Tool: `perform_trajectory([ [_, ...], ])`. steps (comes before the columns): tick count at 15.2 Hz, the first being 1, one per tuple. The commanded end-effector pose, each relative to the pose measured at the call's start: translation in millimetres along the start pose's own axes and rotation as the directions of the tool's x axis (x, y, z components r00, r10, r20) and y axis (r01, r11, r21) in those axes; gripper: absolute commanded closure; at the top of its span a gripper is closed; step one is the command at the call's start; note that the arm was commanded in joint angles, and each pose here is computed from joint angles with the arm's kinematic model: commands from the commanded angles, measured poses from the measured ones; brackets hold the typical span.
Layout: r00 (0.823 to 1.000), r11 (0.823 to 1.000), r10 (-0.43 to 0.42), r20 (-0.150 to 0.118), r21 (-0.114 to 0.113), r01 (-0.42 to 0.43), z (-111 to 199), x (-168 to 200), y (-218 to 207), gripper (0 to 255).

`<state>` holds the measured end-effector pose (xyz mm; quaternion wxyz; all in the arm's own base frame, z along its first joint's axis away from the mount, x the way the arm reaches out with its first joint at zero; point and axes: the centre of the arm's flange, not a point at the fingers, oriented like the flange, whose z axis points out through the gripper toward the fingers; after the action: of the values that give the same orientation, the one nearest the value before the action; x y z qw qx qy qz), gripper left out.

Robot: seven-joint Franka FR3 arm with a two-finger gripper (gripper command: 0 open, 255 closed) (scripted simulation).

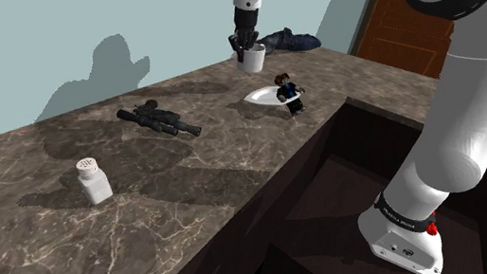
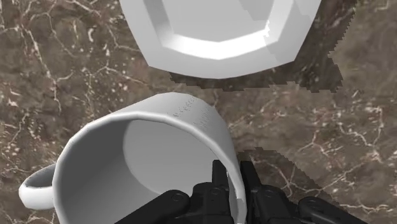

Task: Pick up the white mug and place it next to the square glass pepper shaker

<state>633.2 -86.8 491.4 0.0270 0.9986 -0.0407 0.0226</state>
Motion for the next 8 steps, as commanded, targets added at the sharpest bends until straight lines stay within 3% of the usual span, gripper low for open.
perform_trajectory([
  [1, 1.000, 1.000, 0.000, 0.000, 0.000, 0.000, -10.4, 0.1, 0.3, 255],
  [8, 1.000, 1.000, 0.000, 0.000, 0.000, 0.000, -47.3, 1.8, 2.2, 255],
])
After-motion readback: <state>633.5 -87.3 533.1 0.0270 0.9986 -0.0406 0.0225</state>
